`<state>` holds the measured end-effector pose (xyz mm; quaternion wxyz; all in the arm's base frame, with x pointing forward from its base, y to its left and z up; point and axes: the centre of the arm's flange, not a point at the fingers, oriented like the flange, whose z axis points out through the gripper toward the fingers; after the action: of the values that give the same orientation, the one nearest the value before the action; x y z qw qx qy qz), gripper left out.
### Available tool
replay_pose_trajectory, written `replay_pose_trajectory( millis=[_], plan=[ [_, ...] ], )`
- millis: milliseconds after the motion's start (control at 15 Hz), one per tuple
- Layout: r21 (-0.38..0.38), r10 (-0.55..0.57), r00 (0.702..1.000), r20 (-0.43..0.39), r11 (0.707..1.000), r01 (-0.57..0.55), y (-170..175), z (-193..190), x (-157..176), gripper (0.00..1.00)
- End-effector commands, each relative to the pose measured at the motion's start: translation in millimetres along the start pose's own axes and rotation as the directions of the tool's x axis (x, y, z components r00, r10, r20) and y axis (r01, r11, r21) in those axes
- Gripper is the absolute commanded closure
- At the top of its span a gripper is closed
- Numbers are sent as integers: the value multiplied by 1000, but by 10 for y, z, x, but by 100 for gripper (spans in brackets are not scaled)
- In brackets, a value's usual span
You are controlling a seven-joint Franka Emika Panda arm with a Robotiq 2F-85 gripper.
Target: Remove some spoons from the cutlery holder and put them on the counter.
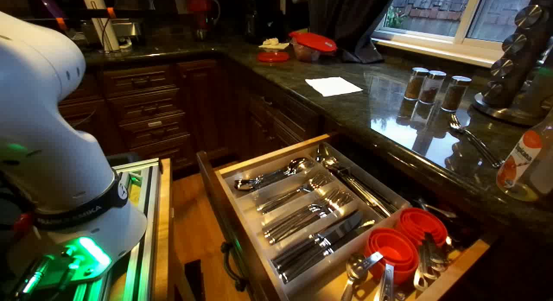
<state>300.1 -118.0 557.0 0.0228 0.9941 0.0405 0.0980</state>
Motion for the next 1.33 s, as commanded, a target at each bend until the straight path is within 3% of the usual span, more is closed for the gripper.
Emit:
replay_pose_trajectory(
  millis=[0, 600, 867, 1267],
  plan=[
    [0, 0, 1000, 0, 1000, 0, 0, 0, 0, 0],
    [0, 0, 1000, 0, 1000, 0, 0, 0, 0, 0],
    [33, -83, 994, 68, 996, 81, -275, 449, 57, 0],
    [60, -163, 960, 229, 986, 153, -768, 1318, -78, 0]
  ],
)
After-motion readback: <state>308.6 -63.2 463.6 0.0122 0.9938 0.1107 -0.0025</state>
